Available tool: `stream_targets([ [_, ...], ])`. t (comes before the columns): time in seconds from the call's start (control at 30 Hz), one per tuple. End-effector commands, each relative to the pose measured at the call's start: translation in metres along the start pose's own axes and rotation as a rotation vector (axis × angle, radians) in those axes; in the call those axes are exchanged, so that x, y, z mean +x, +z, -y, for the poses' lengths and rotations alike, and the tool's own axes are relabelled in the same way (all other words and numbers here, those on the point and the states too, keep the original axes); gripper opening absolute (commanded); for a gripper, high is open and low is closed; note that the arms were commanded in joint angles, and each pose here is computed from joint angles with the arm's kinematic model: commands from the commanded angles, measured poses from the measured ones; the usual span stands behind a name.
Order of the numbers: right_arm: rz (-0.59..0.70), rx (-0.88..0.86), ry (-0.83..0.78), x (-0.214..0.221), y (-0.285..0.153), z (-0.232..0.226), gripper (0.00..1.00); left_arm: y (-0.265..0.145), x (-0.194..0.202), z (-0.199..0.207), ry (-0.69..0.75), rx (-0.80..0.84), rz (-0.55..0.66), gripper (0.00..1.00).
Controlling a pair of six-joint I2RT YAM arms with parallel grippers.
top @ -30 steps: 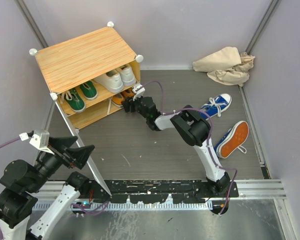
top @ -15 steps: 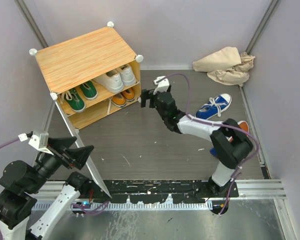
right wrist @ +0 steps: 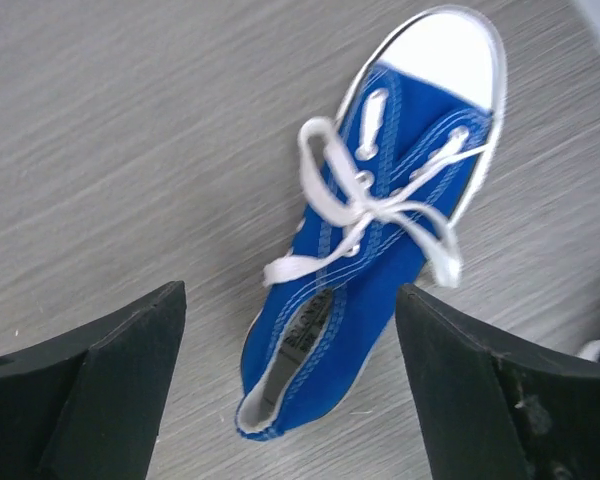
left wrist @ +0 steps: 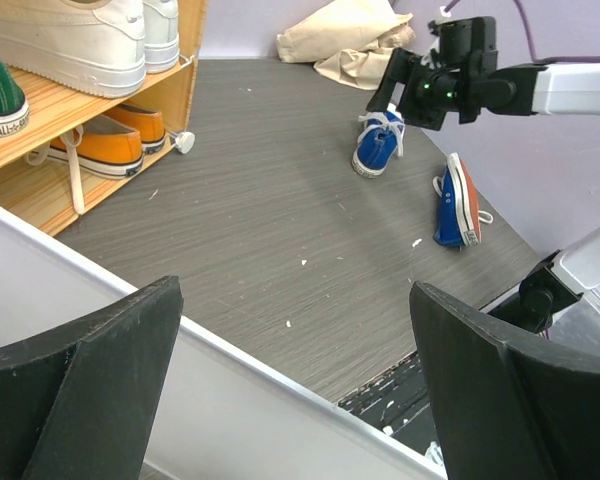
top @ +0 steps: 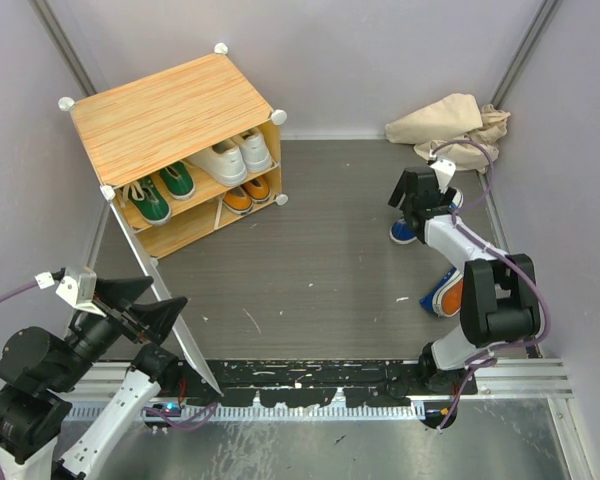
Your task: Place and organize the shoes in the shoe cabinet
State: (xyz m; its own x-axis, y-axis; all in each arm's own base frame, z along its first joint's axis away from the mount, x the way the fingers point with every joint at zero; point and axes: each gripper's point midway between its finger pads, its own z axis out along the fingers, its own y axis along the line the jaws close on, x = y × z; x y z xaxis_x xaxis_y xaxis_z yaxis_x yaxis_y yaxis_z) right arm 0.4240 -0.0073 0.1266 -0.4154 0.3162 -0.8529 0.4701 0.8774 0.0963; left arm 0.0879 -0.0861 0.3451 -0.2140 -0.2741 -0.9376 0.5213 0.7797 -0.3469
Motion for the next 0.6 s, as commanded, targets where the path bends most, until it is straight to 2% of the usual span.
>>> stream_targets([
  [0.0,-0.104,-0.099,-0.030,0.030,0.008,-0.028,0.84,-0.006,0.034,-0.004,-0.025,-0.008,-0.131,0.98],
  [0.27,-0.203,-0.059,-0.036,0.072,0.029,-0.025,0.71,-0.005,0.035,-0.007,-0.028,-0.023,-0.137,0.98],
  [0.3,-0.212,-0.068,-0.039,0.076,0.031,-0.026,0.65,-0.005,0.035,-0.007,-0.028,-0.024,-0.140,0.98],
  [0.4,-0.256,-0.118,-0.054,0.088,0.033,-0.035,0.21,-0.003,0.036,-0.008,-0.033,-0.029,-0.152,0.98],
  [0.43,-0.269,-0.145,-0.057,0.091,0.032,-0.040,0.09,-0.002,0.037,-0.008,-0.035,-0.030,-0.154,0.98],
  [0.47,-0.275,-0.170,-0.059,0.092,0.030,-0.044,0.05,-0.002,0.038,-0.008,-0.038,-0.031,-0.159,0.98],
  [0.57,-0.302,-0.306,-0.071,0.095,0.013,-0.069,0.01,-0.003,0.037,-0.008,-0.044,-0.034,-0.152,0.98],
])
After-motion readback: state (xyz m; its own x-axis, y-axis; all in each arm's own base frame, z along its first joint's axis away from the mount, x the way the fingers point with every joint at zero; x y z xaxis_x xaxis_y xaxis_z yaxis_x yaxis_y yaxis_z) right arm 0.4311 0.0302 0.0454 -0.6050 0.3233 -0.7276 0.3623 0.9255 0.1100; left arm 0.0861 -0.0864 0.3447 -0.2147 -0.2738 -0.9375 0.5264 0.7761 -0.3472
